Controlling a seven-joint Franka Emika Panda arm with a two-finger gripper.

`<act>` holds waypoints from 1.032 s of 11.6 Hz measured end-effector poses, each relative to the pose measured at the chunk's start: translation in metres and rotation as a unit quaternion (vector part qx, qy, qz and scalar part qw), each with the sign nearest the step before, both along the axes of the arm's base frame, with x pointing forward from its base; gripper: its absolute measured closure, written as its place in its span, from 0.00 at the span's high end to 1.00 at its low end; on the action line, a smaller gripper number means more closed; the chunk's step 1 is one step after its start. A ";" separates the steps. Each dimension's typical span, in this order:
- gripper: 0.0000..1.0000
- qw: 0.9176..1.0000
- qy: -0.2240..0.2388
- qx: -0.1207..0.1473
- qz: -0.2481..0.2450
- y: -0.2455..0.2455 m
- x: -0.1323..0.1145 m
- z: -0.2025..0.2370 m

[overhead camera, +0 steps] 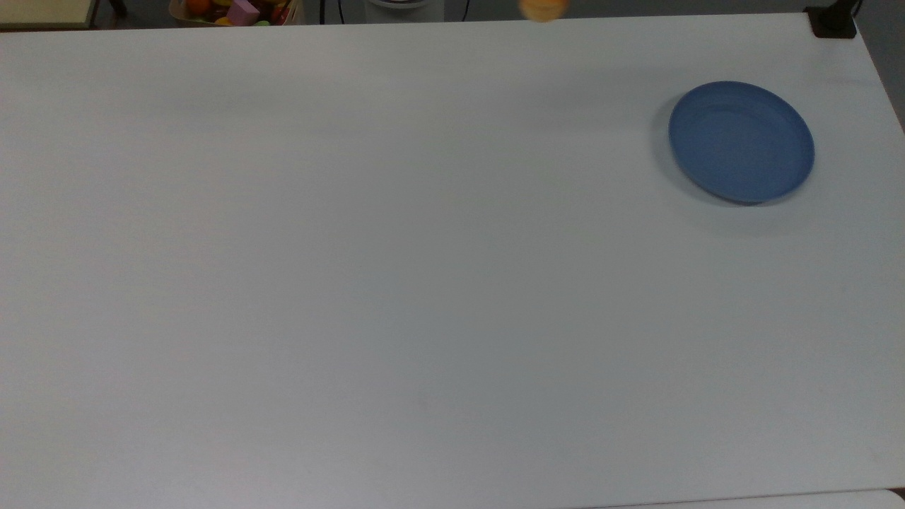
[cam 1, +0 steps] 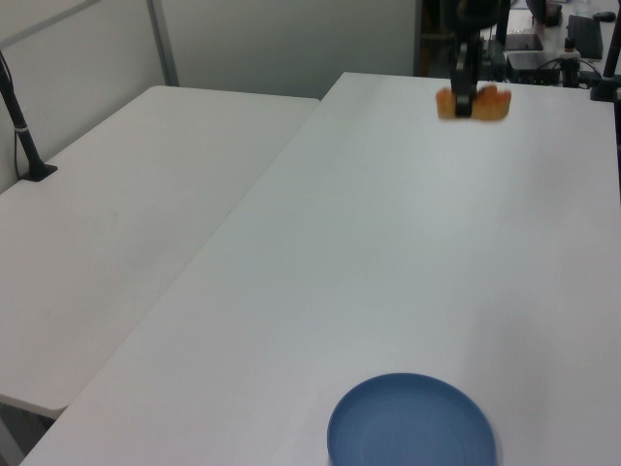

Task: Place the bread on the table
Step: 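Carry the bread roll away from the plate and lower it to the table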

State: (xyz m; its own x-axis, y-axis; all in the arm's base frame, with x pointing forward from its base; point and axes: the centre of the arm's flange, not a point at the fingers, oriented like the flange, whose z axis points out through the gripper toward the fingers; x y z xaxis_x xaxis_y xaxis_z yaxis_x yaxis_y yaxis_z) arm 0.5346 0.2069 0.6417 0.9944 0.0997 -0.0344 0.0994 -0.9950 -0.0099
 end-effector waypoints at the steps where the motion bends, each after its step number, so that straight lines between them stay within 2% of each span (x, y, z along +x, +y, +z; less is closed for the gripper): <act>1: 0.14 1.000 0.000 0.004 0.001 -0.046 0.009 0.003; 4: 0.14 1.000 0.024 0.007 0.000 -0.166 0.022 -0.024; 7: 0.14 0.999 -0.005 0.009 -0.034 -0.250 0.038 -0.090; 8: 0.14 0.999 -0.011 0.008 -0.041 -0.266 0.039 -0.117; 12: 0.14 0.999 -0.016 -0.001 -0.044 -0.273 0.035 -0.194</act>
